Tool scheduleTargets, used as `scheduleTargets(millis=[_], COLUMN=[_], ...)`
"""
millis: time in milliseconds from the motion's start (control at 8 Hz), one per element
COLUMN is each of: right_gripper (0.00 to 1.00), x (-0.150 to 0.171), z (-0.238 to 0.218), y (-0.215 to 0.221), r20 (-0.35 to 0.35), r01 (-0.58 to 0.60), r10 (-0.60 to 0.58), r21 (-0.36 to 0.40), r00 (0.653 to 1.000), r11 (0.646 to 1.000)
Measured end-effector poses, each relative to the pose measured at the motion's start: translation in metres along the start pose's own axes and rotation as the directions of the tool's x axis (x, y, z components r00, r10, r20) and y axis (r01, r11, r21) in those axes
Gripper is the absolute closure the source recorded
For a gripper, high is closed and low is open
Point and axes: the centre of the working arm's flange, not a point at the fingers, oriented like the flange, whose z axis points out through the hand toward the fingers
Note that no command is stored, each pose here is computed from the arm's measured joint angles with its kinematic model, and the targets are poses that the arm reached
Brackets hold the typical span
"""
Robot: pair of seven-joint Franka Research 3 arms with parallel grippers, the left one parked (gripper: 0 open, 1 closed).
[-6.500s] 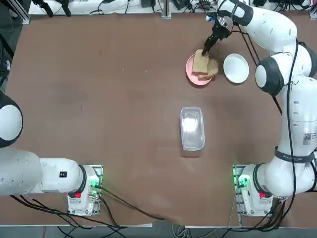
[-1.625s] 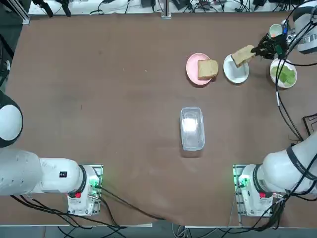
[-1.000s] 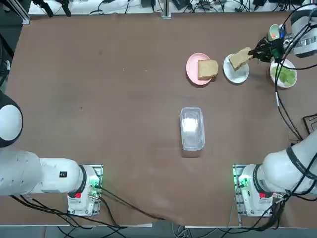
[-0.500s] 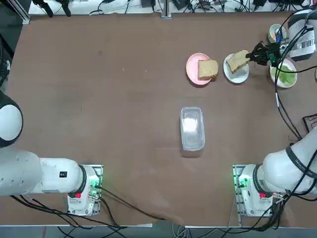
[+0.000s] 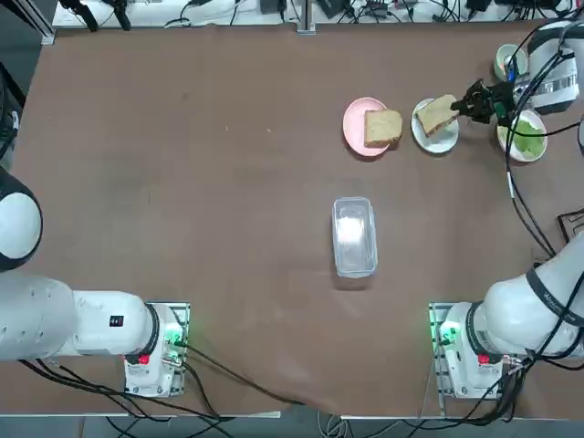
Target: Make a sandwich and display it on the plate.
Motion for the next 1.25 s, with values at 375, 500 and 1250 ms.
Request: scheduleTargets(millis=[375, 500, 1250], right_gripper=[0.45, 0.27, 0.0], x=[-0.001, 0.001, 0.038], z=[0.009, 0.008, -0.078], y=[0.008, 0.007, -0.04], r20=[0.018, 0.016, 0.06], r01=[0.048, 0.053, 0.336], r10=[-0.048, -0.053, -0.33], r21=[-0.001, -0.001, -0.183], r00=[0.999, 0.998, 0.942], r11=[0.999, 0.999, 0.924])
